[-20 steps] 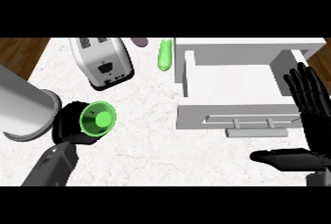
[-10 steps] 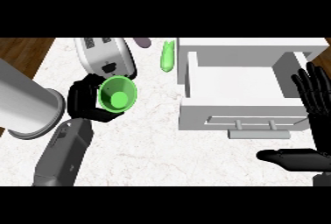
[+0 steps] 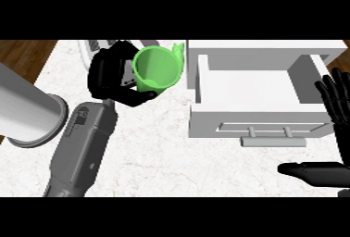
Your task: Pick up the cup, place it into the drawer and close the drawer
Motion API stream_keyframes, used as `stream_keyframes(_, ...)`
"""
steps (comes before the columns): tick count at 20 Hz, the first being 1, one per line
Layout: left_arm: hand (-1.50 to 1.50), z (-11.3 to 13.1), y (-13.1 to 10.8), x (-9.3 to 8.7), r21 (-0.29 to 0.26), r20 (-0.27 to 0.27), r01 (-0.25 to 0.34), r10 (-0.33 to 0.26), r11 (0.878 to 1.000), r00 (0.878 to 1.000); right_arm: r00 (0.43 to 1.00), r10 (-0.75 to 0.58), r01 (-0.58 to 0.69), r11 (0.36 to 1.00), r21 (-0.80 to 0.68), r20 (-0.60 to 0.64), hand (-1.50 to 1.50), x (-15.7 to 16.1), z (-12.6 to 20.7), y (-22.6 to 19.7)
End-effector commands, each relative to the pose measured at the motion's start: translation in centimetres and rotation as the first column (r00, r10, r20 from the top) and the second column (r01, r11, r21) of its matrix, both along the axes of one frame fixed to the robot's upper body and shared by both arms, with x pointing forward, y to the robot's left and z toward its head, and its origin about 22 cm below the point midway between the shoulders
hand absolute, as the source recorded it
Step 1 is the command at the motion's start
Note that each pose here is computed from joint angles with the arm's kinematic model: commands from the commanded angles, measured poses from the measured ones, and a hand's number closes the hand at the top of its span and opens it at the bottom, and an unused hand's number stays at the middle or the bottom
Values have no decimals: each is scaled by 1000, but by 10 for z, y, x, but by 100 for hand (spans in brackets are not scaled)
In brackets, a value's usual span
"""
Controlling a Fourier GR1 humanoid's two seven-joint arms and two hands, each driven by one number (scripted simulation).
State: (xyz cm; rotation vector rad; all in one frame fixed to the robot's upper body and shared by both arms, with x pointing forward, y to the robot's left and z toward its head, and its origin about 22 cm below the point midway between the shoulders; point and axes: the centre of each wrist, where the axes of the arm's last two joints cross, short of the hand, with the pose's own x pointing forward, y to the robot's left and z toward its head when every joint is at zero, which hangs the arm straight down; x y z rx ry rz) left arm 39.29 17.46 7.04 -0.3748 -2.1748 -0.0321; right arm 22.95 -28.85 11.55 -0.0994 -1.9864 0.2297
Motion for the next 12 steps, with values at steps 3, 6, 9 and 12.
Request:
stream_keyframes(3,150,60,-61,1,91,-8,1,0,996,1000,1000,20,-20,1000,0,5,-150,1,-2,-3)
stream_keyframes(6,150,81,-72,19,110,-7,1,0,994,1000,1000,19,-19,1000,22,-2,-150,4,-16,7)
stream_keyframes(9,150,106,-104,13,126,-31,-14,18,992,999,1000,25,-25,1000,12,-7,-150,4,1,-8)
stream_keyframes(12,150,103,-123,17,127,-93,3,9,992,996,999,39,-39,999,5,-1,-150,13,8,-5)
